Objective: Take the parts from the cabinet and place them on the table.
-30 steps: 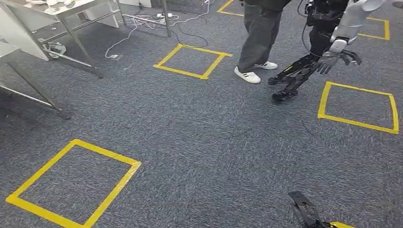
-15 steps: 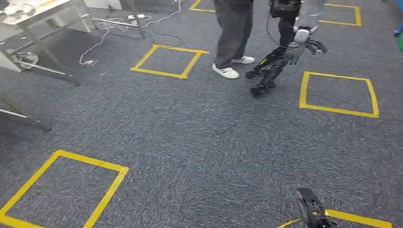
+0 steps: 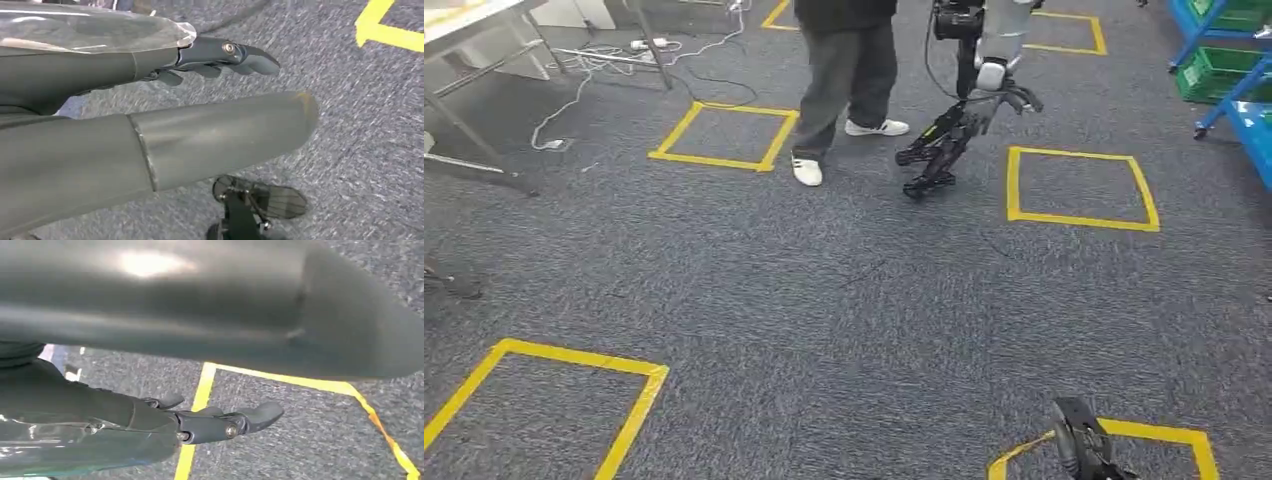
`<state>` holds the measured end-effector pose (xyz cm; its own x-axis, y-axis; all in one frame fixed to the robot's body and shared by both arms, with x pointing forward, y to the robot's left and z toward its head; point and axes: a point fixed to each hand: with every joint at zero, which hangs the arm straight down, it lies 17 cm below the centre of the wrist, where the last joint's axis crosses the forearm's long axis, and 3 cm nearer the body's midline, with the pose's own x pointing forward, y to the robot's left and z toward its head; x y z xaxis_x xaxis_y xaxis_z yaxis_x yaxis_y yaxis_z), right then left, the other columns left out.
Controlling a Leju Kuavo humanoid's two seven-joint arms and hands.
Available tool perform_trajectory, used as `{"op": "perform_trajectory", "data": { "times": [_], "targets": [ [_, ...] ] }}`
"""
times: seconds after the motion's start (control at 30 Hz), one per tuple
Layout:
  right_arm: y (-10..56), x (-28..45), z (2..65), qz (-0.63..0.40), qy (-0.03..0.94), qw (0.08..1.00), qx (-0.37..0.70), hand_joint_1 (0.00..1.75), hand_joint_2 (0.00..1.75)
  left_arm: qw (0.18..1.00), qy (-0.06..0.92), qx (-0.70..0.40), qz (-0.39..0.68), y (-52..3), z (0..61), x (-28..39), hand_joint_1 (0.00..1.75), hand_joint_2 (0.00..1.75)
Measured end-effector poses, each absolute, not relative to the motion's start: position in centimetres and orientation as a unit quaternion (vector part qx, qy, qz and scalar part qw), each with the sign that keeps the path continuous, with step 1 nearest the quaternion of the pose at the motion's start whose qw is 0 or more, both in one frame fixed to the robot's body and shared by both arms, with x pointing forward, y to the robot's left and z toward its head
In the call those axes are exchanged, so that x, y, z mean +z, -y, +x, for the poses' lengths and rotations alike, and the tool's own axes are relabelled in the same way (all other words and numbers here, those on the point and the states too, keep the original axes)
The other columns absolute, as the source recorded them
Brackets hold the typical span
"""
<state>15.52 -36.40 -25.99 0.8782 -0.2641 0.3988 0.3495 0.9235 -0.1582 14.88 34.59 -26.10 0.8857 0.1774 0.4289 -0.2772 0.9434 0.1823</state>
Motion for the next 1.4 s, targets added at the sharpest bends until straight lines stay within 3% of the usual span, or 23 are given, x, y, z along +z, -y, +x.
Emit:
{"op": "perform_trajectory", "data": {
  "times": [1.4],
  "targets": [
    [36.2,-25.4,17.3,-0.097,0.214,0.951,-0.202,0.0,0.0,0.964,0.209,0.122,0.115,-34.1,15.2,-26.1,0.0,0.0]
  ]
}}
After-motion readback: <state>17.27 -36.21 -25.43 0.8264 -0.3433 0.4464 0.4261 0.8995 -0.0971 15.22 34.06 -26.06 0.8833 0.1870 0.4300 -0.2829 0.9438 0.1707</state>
